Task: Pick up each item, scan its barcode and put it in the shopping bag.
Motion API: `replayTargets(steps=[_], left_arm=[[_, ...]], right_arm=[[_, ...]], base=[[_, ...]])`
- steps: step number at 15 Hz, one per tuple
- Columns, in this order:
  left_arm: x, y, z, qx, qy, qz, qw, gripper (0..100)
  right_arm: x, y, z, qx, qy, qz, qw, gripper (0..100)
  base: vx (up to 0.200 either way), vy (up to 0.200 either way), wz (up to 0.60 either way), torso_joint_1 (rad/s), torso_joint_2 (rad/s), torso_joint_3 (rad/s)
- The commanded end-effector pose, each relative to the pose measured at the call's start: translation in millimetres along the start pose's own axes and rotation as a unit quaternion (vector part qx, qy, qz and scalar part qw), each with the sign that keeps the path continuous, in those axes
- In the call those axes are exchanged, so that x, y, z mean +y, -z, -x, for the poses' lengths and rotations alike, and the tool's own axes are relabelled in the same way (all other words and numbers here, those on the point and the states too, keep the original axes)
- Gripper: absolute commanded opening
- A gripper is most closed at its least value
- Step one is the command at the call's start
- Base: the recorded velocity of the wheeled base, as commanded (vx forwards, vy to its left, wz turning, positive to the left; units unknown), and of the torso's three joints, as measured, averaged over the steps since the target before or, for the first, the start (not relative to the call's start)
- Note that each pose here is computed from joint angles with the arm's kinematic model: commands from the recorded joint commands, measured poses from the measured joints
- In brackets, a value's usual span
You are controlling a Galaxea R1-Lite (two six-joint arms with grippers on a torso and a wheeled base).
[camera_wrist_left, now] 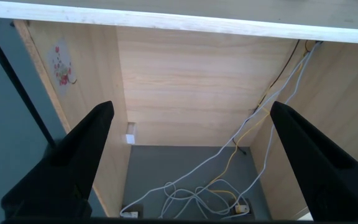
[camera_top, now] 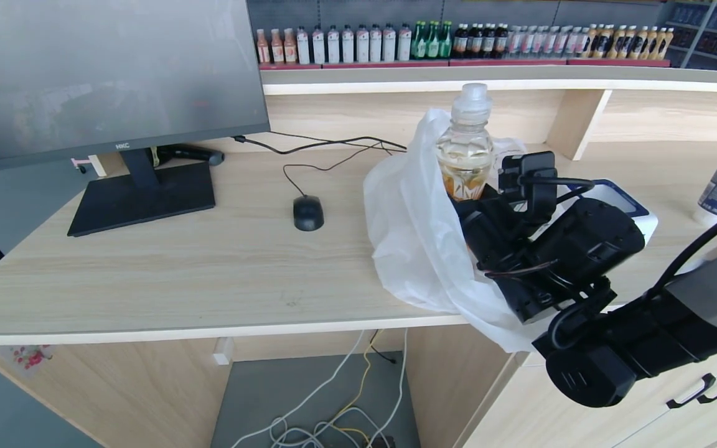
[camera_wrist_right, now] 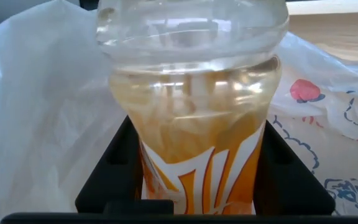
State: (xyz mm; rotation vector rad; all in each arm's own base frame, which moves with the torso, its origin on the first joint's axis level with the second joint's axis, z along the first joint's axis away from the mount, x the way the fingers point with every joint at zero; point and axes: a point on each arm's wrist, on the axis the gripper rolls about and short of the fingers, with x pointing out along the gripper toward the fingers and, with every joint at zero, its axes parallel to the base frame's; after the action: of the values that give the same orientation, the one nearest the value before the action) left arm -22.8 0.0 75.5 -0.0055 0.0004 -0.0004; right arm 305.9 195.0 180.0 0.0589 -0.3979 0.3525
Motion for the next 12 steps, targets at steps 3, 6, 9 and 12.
replayTargets(steps=[3, 6, 9, 12], left_arm=[[0.0, 0.0, 0.0, 0.0, 0.001, 0.0, 1.0, 100], [0.0, 0.0, 0.0, 0.0, 0.0, 0.0, 1.0, 100], [0.0, 0.0, 0.0, 0.0, 0.0, 0.0, 1.0, 100], [0.0, 0.0, 0.0, 0.0, 0.0, 0.0, 1.0, 100]], right_arm=[[1.0, 8.4, -0.9, 0.01, -0.001, 0.003, 1.0, 0], [1.3, 11.0, -1.5, 0.012, -0.001, 0.002, 1.0, 0], [1.1, 9.4, -1.2, 0.011, 0.0, 0.002, 1.0, 0], [0.9, 7.8, -0.9, 0.009, 0.0, 0.002, 1.0, 0]], base=[[0.0, 0.0, 0.0, 0.0, 0.0, 0.0], [0.0, 0.0, 0.0, 0.0, 0.0, 0.0], [0.0, 0.0, 0.0, 0.0, 0.0, 0.0], [0.0, 0.0, 0.0, 0.0, 0.0, 0.0]])
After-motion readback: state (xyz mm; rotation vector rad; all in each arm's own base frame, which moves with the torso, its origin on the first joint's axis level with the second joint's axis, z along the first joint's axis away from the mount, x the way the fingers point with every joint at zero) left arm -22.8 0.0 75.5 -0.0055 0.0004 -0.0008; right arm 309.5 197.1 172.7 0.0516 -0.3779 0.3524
